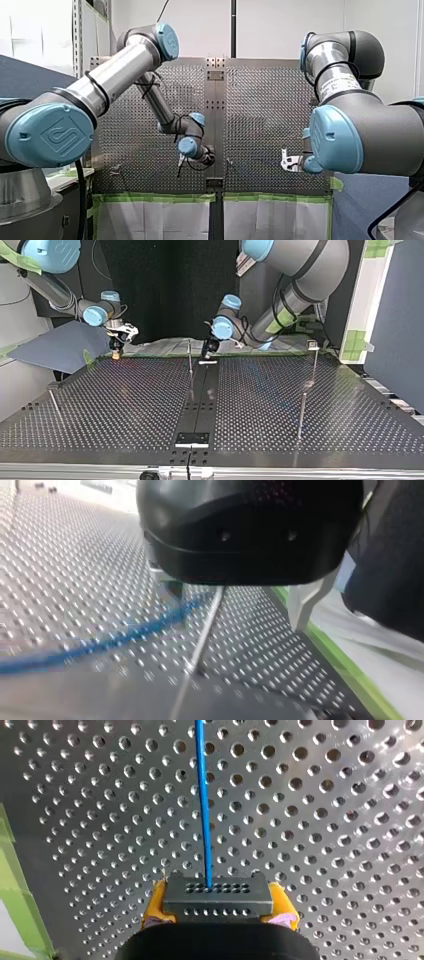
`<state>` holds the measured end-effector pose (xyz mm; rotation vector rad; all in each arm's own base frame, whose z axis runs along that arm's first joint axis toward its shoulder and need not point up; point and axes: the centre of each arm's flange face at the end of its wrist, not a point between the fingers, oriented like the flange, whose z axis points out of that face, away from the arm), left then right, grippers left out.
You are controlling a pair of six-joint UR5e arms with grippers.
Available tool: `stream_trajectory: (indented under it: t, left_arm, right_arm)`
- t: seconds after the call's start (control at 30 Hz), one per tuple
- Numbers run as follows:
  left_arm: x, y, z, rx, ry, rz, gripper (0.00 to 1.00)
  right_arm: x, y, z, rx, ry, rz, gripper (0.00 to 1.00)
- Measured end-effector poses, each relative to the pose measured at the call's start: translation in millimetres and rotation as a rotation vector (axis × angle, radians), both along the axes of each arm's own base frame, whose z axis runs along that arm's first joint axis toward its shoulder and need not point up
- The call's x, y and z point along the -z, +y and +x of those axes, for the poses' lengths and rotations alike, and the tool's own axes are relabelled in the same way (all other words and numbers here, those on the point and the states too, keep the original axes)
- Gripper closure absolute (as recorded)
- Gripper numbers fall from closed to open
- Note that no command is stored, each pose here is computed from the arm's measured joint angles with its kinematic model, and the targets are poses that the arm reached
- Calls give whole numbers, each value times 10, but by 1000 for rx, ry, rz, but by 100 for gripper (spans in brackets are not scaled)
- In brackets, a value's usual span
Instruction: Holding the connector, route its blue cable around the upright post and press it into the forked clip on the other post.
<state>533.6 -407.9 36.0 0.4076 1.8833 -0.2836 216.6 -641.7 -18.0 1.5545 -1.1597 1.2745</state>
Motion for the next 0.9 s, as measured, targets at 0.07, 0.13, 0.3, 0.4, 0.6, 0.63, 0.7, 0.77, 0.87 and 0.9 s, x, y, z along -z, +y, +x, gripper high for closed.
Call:
stream_trajectory:
  t: [0.07,0.13,0.3,0.4,0.6,0.63,0.7,0.77,0.87,0.9]
  left_arm:
    - [-50,-41,-43,18,-4,-5,0]
    - [-69,-70,-107,34,-2,-3,0]
    - [-98,-74,-244,57,-15,6,0]
    - [-105,-58,-312,62,-24,8,0]
    - [11,-30,-530,83,-8,49,0]
    - [41,-32,-585,89,-2,57,0]
    - [88,-39,-676,99,10,68,0]
    - [138,-52,-785,111,23,78,0]
    - [171,-92,-887,126,30,85,0]
    - [174,-106,-906,129,30,85,0]
  right_arm:
    - [5,5,4,-4,0,3,100]
    - [9,10,6,-5,0,6,100]
    - [21,29,9,-7,1,20,100]
    - [25,38,16,-11,1,27,100]
    - [35,58,31,-18,1,38,100]
    - [36,60,35,-19,1,39,100]
    - [38,64,39,-20,1,41,100]
    - [38,66,40,-20,2,42,100]
    - [39,69,46,-21,2,44,100]
    - [39,70,48,-21,2,44,100]
